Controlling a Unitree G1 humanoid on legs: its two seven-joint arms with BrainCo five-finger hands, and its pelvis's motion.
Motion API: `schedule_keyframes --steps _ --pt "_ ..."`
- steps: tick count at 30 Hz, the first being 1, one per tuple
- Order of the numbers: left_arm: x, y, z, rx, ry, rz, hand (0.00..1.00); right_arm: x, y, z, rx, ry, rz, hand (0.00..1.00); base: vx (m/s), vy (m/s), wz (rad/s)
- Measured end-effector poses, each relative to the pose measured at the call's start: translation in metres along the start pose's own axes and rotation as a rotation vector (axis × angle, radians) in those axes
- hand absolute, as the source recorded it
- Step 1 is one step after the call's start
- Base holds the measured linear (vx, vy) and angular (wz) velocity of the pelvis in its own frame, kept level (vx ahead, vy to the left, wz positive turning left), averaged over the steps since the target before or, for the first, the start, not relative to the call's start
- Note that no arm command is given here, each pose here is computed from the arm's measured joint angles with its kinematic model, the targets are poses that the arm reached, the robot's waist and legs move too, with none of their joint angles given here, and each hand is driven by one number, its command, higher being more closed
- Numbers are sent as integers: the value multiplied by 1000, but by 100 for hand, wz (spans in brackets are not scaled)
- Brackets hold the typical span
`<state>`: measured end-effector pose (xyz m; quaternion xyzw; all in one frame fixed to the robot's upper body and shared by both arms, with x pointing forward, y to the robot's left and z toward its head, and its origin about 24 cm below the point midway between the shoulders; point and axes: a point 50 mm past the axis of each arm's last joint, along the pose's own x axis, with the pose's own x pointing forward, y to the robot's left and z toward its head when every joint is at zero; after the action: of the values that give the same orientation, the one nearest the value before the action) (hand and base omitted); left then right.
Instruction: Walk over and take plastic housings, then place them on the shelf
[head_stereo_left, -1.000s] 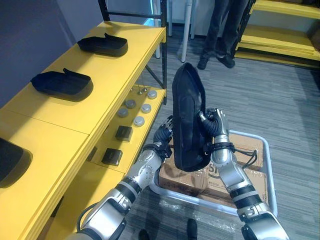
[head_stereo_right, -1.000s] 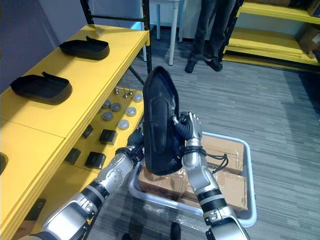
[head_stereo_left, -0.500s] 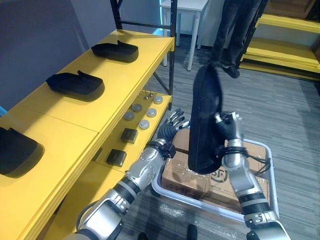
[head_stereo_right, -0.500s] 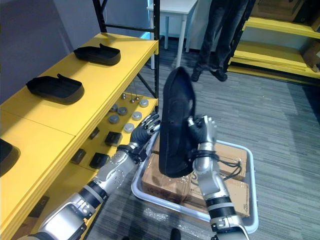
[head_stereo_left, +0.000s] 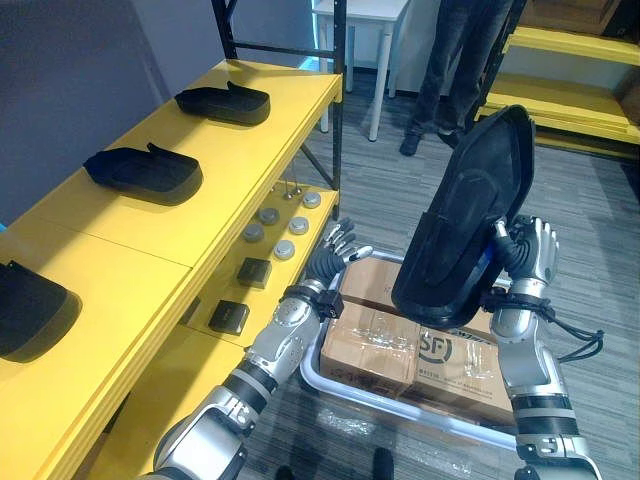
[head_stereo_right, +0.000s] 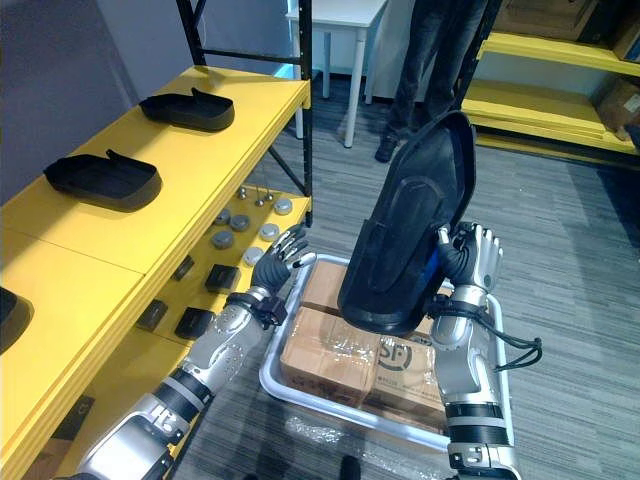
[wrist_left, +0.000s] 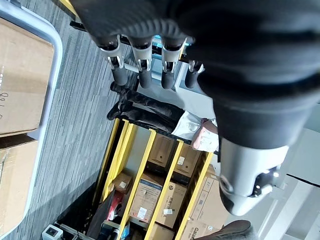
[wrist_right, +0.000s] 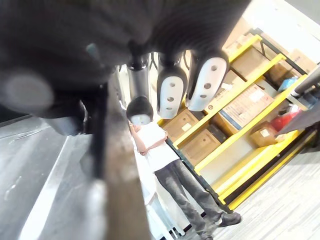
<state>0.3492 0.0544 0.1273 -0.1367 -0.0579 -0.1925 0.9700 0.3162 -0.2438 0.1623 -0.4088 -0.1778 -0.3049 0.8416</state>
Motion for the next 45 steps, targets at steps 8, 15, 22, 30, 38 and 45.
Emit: schedule_keyframes --steps 8,15,22,30,38,45 --pt "-3 -29 -3 -52 14 -155 0 -6 24 18 -30 -88 115 100 -8 12 0" --pt "-3 -45 -4 -34 33 -252 0 0 37 37 -23 -146 154 100 0 0 5" --pt "0 -51 0 -10 39 -289 100 0 41 38 -25 -149 176 100 -23 27 9" --pt "1 -49 1 116 3 -215 100 -15 33 47 14 -167 116 100 -25 27 6" --pt "-40 -31 -26 37 8 -85 100 -72 31 50 78 -188 193 100 -38 15 24" --pt "-74 -9 -22 -51 -33 80 100 -85 41 74 156 -291 280 100 -38 -50 126"
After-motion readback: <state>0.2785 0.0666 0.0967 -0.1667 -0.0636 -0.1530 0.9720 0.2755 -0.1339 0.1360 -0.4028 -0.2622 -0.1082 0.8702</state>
